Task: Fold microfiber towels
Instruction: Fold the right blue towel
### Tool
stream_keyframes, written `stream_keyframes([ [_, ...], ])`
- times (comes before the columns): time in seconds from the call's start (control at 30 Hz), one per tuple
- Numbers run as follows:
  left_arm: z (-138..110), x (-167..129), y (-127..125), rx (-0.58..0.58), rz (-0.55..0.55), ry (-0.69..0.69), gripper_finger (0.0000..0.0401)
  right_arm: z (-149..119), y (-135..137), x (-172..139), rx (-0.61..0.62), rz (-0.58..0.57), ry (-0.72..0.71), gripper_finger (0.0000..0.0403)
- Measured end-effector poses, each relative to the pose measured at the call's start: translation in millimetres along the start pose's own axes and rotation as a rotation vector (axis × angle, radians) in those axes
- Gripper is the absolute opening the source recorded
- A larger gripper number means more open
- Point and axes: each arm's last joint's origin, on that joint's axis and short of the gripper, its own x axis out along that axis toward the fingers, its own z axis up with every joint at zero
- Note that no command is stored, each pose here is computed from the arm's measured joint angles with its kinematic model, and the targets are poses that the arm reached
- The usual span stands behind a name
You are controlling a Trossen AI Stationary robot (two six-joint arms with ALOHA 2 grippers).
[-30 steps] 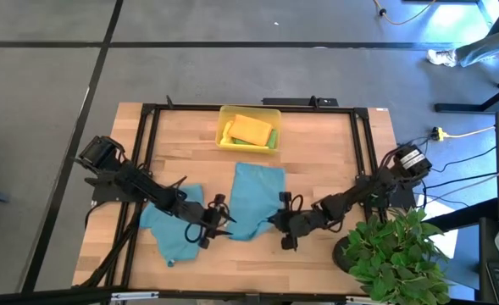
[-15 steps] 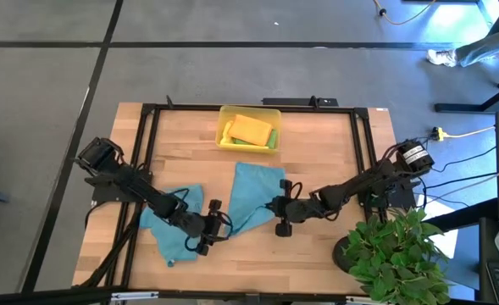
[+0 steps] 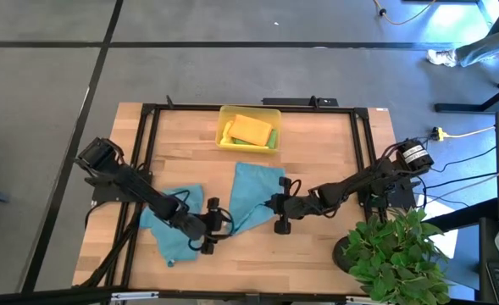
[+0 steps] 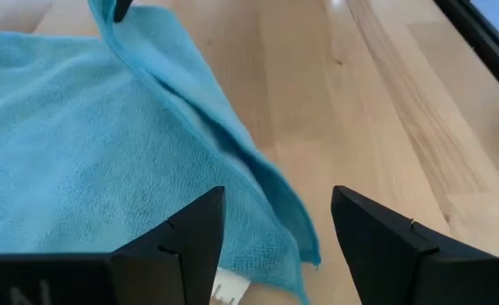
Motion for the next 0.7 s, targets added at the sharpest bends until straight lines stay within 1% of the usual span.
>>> stream_keyframes([
  [0.13, 6, 12, -13, 0.004, -0.008, 0.000, 0.0209, 0, 0, 0, 0.000, 0.000, 0.000, 0.0000],
  [0.17, 6, 17, -16, 0.010, -0.004, 0.019, 0.0209, 0, 0, 0, 0.000, 0.001, 0.001, 0.0000],
  [0.27, 4, 25, -21, 0.034, 0.030, 0.135, 0.0209, 0, 0, 0, 0.000, 0.011, 0.002, 0.0000],
  [0.37, 14, 25, -24, 0.011, 0.059, 0.154, 0.0209, 0, 1, 0, 0.001, 0.023, 0.003, 0.0000],
  [0.53, 26, 25, -28, 0.023, 0.063, 0.159, 0.0209, 0, 1, 0, 0.001, 0.028, 0.004, 0.0000],
  [0.63, 30, 22, -27, 0.036, 0.095, 0.205, 0.0209, 0, 1, 0, 0.001, 0.028, 0.004, 0.0000],
  [0.7, 29, 21, -26, 0.019, 0.130, 0.240, 0.0209, 0, 1, 0, 0.001, 0.029, 0.004, 0.0000],
])
